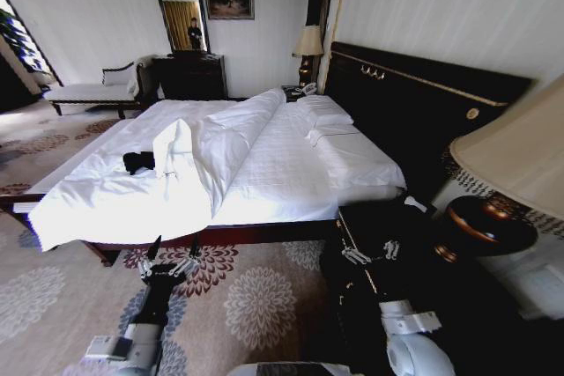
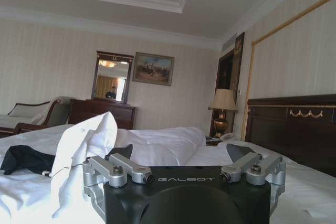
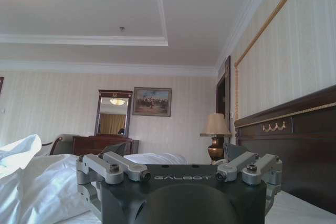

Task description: Fold the clothes on the bed.

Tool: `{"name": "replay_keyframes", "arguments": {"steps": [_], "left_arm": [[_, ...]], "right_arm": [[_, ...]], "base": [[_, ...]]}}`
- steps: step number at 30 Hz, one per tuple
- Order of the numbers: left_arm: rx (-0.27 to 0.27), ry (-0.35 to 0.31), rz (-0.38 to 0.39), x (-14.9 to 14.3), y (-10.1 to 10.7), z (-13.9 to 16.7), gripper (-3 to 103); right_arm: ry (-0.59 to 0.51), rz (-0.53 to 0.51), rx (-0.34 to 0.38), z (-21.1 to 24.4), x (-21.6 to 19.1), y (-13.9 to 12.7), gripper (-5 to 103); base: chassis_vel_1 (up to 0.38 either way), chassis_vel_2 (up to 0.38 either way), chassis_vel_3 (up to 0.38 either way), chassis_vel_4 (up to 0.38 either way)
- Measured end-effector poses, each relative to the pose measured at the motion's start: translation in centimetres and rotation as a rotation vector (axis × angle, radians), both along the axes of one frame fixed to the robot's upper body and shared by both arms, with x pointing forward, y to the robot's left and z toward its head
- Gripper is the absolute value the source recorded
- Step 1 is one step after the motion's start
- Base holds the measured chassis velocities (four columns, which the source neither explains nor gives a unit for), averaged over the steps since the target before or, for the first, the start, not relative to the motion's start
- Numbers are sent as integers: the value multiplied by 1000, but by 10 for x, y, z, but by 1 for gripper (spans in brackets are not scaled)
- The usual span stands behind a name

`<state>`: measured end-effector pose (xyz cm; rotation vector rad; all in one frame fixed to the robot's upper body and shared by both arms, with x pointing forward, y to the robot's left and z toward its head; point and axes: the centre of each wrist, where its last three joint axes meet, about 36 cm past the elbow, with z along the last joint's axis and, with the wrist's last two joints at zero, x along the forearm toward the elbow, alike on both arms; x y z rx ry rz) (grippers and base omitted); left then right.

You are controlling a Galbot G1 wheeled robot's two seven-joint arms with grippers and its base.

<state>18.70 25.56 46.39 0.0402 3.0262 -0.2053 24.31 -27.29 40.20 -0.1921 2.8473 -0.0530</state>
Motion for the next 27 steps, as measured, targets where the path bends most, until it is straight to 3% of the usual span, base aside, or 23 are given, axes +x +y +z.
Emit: {"name": "replay_keyframes", "arguments": {"steps": [21,27], "left_arm": [[-21,3,-1,1,0,-6,100],[-56,7,-8,0,-1,-7,100]], "right_arm": [[20,1,-10,-3,2,-1,100],[21,2,-18,-4,4,-5,100]], "base": [[-150,147,144,-148],[-169,184,172,-164]]}}
